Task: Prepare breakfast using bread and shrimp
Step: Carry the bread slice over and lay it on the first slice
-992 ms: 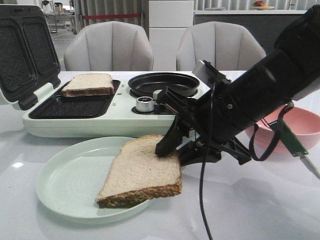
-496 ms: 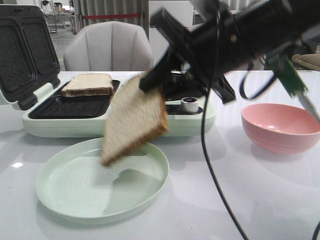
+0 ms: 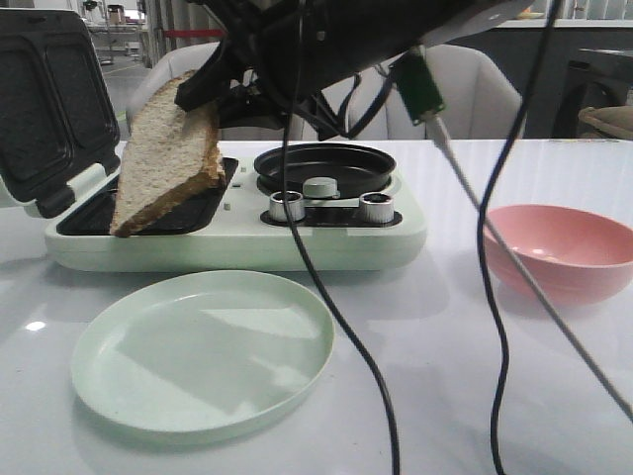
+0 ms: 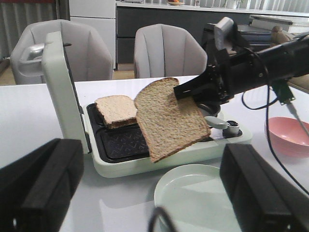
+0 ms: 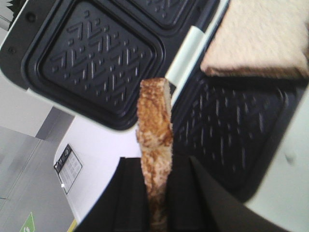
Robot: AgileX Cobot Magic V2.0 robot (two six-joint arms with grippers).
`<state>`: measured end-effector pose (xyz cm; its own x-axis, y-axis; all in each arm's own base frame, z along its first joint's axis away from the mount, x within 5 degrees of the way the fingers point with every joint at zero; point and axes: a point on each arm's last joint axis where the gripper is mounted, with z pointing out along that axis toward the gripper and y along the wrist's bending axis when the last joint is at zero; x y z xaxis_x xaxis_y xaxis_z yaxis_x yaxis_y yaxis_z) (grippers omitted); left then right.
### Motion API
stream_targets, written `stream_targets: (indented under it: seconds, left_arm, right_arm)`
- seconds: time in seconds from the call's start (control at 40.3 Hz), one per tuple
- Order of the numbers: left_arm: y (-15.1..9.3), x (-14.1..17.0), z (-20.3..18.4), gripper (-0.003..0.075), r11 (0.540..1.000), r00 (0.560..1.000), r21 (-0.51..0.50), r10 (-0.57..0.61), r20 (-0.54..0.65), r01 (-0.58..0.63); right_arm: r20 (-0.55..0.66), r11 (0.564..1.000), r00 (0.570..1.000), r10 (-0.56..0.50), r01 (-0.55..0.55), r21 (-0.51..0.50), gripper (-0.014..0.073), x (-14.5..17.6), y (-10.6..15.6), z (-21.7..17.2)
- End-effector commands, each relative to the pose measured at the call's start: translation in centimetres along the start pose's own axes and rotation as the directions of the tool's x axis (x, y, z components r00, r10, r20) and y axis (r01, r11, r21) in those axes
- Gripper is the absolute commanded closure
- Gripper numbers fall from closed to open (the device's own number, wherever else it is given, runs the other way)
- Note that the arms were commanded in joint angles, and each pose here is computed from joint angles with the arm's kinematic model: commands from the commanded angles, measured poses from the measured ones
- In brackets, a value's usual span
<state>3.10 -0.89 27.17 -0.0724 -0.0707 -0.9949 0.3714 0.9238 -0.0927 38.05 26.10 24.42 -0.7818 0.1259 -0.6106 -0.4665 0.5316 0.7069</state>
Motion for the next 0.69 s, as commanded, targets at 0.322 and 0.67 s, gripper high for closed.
stream_targets:
  seconds: [0.322,0.67]
  left_arm:
    - [-0.2,-1.7,-0.4,0.0093,1.0,0.993,0.029,-0.007,0.117,0.003]
    - [-0.2,-1.7,-0.4,0.0093,1.0,0.993,0.029,-0.007,0.117,0.003]
  right_arm:
    - [0.155,0.983,0.986,0.058,-0.029,-0.183,0.0407,-4.5,2.5,4.2]
    - [0.186,0.991,0.983,0.003,0.021,-0.129,0.0053,-4.3,2.7,5.0]
